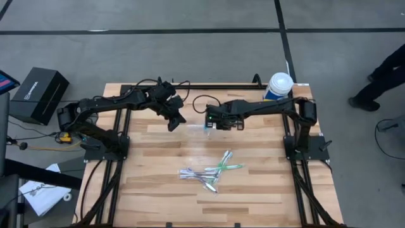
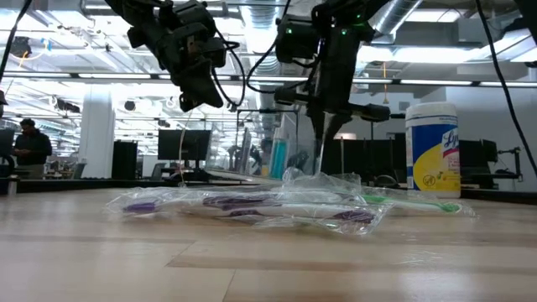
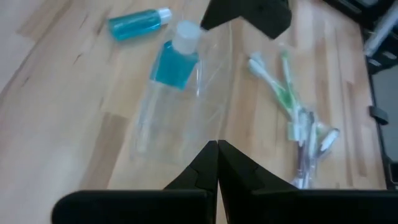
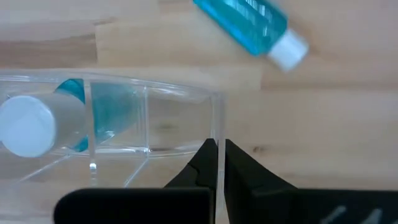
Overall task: Pick & Place toothbrushing station
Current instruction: Adjust the transparent organizer on the table
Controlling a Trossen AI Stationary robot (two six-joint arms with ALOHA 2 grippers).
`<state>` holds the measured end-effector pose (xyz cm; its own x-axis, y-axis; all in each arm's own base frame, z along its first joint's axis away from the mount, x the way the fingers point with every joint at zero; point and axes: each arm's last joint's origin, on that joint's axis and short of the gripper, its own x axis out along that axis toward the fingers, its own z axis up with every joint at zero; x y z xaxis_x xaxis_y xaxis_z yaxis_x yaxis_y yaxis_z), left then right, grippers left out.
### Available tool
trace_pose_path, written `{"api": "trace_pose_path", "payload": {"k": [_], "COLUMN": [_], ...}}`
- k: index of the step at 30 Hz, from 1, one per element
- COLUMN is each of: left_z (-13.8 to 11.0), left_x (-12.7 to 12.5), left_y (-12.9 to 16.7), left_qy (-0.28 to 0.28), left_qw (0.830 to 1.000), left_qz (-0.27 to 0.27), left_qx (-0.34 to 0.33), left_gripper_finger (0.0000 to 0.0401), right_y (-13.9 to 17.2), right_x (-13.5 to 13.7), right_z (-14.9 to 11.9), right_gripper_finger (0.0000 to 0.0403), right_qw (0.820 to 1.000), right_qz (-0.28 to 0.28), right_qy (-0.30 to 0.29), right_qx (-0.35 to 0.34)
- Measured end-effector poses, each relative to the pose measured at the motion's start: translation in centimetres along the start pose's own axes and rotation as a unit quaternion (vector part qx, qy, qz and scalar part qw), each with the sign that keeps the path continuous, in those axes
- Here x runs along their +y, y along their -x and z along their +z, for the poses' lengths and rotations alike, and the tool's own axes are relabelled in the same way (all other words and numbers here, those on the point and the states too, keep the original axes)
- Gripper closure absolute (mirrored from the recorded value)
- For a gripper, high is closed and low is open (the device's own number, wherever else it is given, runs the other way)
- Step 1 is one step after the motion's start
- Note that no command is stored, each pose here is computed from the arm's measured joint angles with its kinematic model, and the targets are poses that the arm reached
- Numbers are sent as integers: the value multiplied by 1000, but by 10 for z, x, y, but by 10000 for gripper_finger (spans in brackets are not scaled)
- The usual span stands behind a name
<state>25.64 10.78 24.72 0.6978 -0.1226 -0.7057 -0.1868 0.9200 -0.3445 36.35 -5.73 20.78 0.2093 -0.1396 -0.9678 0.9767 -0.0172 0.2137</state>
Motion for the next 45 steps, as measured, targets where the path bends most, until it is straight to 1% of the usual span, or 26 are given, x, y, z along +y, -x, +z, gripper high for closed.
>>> {"api": "trace_pose_path", "payload": {"k": [3,6,13,19,25,28,37,42,45], "left_z": [0,0,1,1,1,1,1,3,6], "left_x": [0,-1,-1,-2,-2,-2,-3,-2,0], "left_y": [0,0,0,0,0,0,0,0,1], "left_qy": [-3,-14,-25,-25,-27,-27,-28,-31,-34], "left_qw": [1000,1000,999,999,999,999,999,999,998], "left_qz": [-3,-9,-22,-30,-31,-33,-43,-43,-40], "left_qx": [-1,-1,-4,-4,-4,-4,-4,-12,-27], "left_gripper_finger": [401,401,401,401,401,401,401,401,401], "right_y": [1,2,-2,-2,-1,-1,-1,0,3], "right_x": [1,2,2,0,0,0,0,0,-4], "right_z": [-10,-16,-18,-19,-19,-19,-23,-26,-26], "right_gripper_finger": [403,403,403,397,358,348,345,344,344], "right_qw": [999,999,998,999,999,999,1000,1000,999], "right_qz": [1,1,-6,-16,-15,-14,-12,-13,-30], "right_qy": [-35,-52,-57,-46,-33,-31,-13,1,18], "right_qx": [-7,-8,-9,-5,-6,-6,-3,13,18]}}
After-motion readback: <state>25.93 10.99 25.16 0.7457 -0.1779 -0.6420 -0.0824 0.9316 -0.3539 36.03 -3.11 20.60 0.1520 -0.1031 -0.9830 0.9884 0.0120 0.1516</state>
